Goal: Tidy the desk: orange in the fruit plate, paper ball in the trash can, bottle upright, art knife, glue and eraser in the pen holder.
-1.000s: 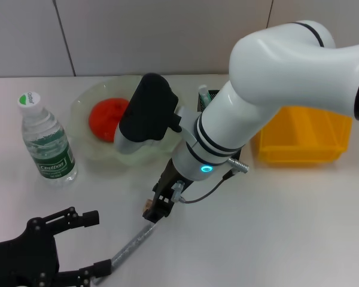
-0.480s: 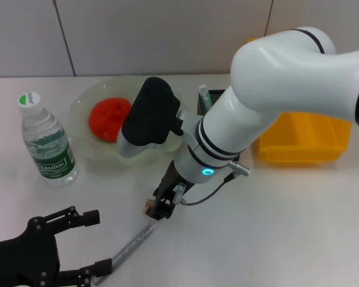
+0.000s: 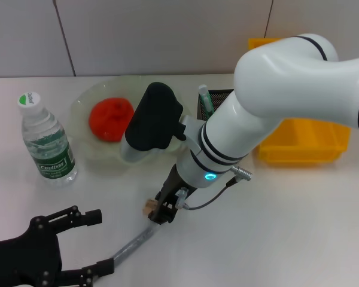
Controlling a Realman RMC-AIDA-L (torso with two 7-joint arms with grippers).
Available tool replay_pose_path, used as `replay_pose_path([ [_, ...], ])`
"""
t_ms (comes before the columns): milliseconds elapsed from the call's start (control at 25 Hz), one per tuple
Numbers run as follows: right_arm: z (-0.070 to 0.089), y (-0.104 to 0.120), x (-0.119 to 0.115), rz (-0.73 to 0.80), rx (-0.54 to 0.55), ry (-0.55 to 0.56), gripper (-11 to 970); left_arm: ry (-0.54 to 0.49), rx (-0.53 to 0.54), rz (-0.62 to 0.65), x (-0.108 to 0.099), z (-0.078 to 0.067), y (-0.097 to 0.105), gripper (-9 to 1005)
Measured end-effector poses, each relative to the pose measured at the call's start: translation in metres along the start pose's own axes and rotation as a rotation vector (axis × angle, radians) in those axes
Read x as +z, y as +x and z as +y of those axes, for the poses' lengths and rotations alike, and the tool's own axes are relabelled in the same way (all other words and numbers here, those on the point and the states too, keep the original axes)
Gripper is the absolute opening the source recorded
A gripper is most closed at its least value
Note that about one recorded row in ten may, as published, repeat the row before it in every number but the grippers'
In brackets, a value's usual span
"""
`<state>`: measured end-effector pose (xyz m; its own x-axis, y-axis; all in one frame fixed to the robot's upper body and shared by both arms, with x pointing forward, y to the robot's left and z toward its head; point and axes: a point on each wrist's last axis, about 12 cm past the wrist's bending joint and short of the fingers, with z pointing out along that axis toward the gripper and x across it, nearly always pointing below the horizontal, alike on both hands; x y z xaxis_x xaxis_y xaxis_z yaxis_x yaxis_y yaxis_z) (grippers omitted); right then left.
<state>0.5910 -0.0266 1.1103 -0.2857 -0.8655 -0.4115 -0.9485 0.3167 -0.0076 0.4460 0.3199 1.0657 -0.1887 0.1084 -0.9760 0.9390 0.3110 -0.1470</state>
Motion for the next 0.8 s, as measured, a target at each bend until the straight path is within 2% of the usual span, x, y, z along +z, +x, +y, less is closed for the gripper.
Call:
replay_pose_path([
  [480,0.0024,0.0038,0.0036,-0.009,-0.002,0.002,382,0.003,0.0,-0.003,0.0024,-0.0002,0.0001,863],
  [640,0.0034,0.001,0.0024,-0.028,-0.003,0.002,268,0.003,-0.001,-0.003,0.0023,-0.0003,0.0002,863],
  [800,0.0025,-0.0019,-0.0027,-0.038,-0.005,-0.003,257,0.002,-0.002,-0.003,0.0019,-0.0005,0.0003,863],
])
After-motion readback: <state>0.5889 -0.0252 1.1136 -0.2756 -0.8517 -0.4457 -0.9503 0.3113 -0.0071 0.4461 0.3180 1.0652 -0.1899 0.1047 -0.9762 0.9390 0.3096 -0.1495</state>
